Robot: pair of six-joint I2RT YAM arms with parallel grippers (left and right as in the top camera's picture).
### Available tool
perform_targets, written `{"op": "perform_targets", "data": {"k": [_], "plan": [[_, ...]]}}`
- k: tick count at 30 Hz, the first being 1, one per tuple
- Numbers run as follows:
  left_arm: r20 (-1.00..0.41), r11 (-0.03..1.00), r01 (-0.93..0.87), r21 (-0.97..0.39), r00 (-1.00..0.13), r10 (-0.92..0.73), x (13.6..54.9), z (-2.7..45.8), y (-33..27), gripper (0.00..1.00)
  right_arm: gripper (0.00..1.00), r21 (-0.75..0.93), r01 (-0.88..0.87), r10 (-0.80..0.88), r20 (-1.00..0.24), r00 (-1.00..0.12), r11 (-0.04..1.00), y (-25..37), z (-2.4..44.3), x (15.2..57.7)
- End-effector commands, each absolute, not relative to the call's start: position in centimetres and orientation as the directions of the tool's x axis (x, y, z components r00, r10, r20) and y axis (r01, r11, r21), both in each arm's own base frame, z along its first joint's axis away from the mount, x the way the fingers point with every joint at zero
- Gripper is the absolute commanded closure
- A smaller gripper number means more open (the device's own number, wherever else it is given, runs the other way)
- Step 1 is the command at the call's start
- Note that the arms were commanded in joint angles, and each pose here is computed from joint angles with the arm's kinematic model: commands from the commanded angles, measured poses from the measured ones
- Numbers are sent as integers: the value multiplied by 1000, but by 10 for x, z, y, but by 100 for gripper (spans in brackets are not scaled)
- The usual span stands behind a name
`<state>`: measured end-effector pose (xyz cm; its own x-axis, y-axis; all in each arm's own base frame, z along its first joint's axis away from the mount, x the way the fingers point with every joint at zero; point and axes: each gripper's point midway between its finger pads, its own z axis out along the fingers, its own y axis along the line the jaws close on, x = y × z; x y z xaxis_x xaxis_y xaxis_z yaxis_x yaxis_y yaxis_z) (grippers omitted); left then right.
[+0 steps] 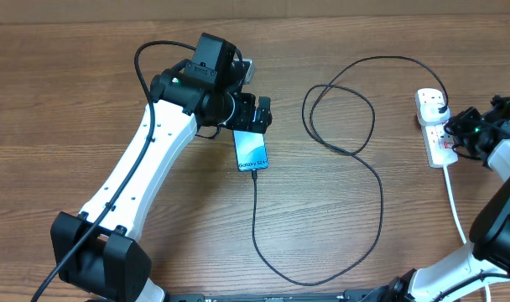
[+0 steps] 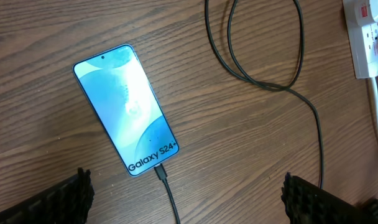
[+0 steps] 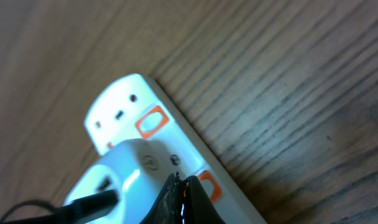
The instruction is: Plug charger to phone and switch on socket
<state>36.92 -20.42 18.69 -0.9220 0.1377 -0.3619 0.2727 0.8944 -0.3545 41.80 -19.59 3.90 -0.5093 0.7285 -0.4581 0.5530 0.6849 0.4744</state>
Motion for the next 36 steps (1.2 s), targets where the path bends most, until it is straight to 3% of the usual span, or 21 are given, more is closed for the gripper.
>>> {"op": "perform_targets", "data": {"k": [1, 36], "plan": [[-401, 891, 289, -350, -906, 136, 372, 201, -206, 0, 96, 463, 550, 719, -445, -534, 695, -186, 28, 427], [-416, 889, 294, -351, -900, 134, 375, 202, -208, 0, 96, 438, 538, 679, -284, -677, 720, -119, 4, 412]]}}
